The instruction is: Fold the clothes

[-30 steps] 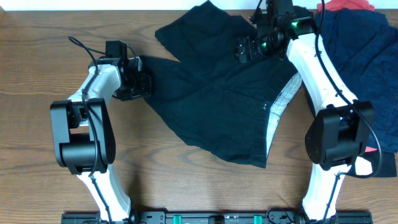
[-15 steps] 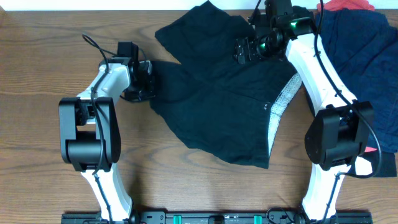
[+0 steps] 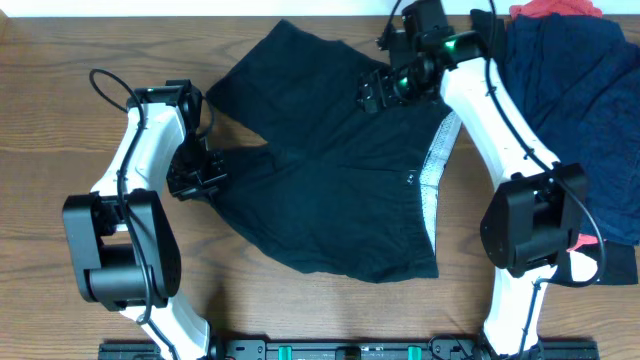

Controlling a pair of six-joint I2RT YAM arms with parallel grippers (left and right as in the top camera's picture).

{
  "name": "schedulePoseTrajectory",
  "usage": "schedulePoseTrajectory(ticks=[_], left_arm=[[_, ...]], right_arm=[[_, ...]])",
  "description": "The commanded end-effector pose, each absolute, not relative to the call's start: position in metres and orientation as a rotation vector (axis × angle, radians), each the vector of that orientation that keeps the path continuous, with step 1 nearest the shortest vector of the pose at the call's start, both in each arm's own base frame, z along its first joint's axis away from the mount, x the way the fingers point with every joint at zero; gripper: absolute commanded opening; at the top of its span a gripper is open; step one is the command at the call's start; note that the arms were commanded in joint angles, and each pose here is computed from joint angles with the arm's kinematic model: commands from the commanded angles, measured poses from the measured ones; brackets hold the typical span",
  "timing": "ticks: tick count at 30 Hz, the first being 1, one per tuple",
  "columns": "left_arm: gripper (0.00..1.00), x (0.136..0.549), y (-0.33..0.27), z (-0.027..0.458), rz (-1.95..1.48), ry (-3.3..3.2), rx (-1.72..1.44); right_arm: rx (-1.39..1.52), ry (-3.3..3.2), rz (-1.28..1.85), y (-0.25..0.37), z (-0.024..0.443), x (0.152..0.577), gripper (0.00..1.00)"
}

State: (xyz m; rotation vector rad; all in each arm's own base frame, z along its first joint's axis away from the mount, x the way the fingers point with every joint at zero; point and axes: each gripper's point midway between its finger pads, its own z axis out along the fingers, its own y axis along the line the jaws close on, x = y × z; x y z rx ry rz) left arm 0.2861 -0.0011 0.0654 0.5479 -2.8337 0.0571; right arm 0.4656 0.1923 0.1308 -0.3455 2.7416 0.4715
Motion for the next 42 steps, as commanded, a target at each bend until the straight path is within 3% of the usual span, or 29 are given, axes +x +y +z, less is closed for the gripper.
schedulePoseTrajectory(ticks=[1,13,28,29,31,33,37,42], left_arm=[[0.05,0.275,0.001,0.069,0.015,-2.798,0.572],[0.06,0.224,-0.005,0.064,0.02,-2.732,0.556],[0.07,0.204,-0.01,0.123,0.119,-2.976,0.697],[0.17,0.204,-0.009,0.126,0.123,-2.993,0.695],[0.48,0.205,-0.009,0.13,0.13,-3.024,0.682],[0.64,0.207,-0.009,0.131,0.135,-3.042,0.668],[0.75,0.217,-0.009,0.131,0.147,-3.088,0.639],[0.94,0.271,-0.007,0.135,0.204,-3.317,0.533]], right_arm=[[-0.326,2.722,0.421,0.195,0.143,0.463,0.99],[-0.298,2.717,0.413,0.185,0.144,0.468,0.99],[-0.284,2.703,0.412,0.181,0.145,0.473,0.99],[-0.284,2.703,0.412,0.181,0.145,0.473,0.99],[-0.284,2.703,0.412,0.181,0.145,0.473,0.99],[-0.284,2.703,0.412,0.181,0.145,0.473,0.99],[-0.284,2.707,0.411,0.181,0.145,0.472,0.99],[-0.252,2.735,0.434,0.184,0.143,0.467,0.96]])
